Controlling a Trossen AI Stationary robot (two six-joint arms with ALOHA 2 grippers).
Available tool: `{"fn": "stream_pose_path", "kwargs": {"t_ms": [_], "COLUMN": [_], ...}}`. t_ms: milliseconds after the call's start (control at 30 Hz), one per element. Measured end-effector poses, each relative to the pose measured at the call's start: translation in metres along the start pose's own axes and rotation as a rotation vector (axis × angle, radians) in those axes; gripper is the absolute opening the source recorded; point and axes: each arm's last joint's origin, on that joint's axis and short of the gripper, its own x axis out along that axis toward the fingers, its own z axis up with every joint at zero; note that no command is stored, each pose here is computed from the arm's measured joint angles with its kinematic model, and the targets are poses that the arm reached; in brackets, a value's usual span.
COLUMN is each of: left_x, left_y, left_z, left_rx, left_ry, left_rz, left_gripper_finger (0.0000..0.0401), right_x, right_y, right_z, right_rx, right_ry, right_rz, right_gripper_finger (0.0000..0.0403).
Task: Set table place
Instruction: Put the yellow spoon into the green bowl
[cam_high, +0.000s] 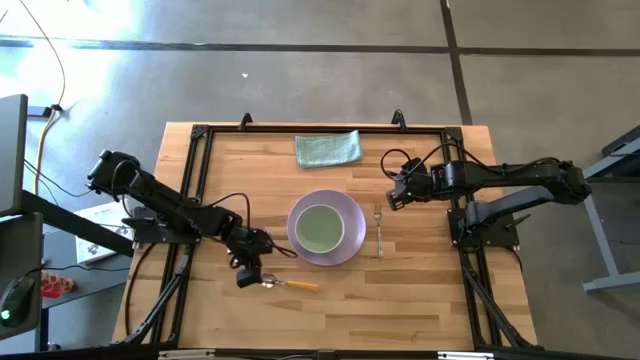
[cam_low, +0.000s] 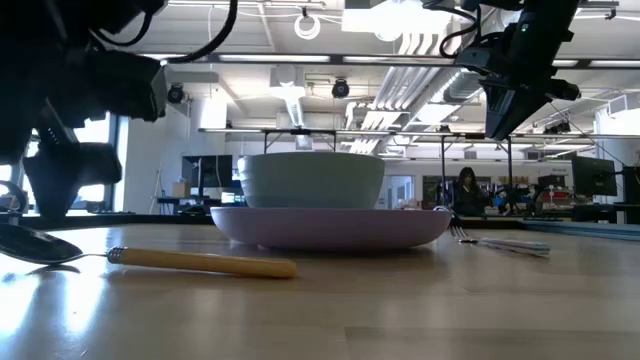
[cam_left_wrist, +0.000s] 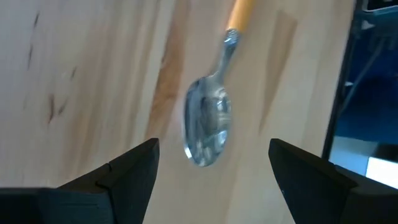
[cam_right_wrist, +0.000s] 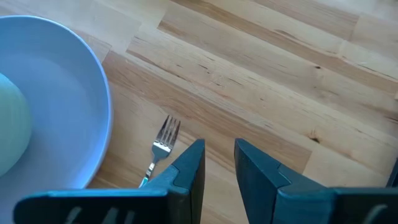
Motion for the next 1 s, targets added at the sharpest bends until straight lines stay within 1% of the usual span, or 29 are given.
{"fn": "stream_pose_path", "kwargs": {"t_ms": [200, 333, 500, 600, 733, 900, 1000], "left_x": [0.004, 0.004, 0.009, 0.015, 0.022, 0.034, 0.038], "left_y": [0.005, 0.002, 0.006, 0.006, 0.004, 0.007, 0.009], "left_z": [-0.007, -0.003, -0.004, -0.002, 0.003, 0.003, 0.003], "left_rx": [-0.057, -0.041, -0.068, -0.069, -0.052, -0.061, -0.069], "left_ry": [0.048, 0.004, 0.02, 0.019, -0.014, 0.038, 0.066], "left_rz": [-0.038, -0.079, -0.05, -0.053, -0.092, -0.114, -0.117], "left_gripper_finger": [0.0291, 0.0291, 0.0291, 0.0291, 0.0291, 0.029, 0.0271], "right_x": [0.0, 0.0, 0.0, 0.0, 0.0, 0.0, 0.0], "right_y": [0.0, 0.0, 0.0, 0.0, 0.0, 0.0, 0.0], "right_z": [0.0, 0.0, 0.0, 0.0, 0.0, 0.0, 0.0], "right_rx": [-0.017, -0.017, -0.018, -0.018, -0.029, -0.043, -0.043], "right_ry": [-0.009, -0.013, -0.013, -0.013, -0.014, -0.015, -0.015], "right_rz": [-0.006, -0.008, -0.008, -0.009, -0.01, -0.01, -0.01], "right_gripper_finger": [0.0079, 0.0079, 0.0079, 0.0079, 0.0079, 0.0079, 0.0079]}}
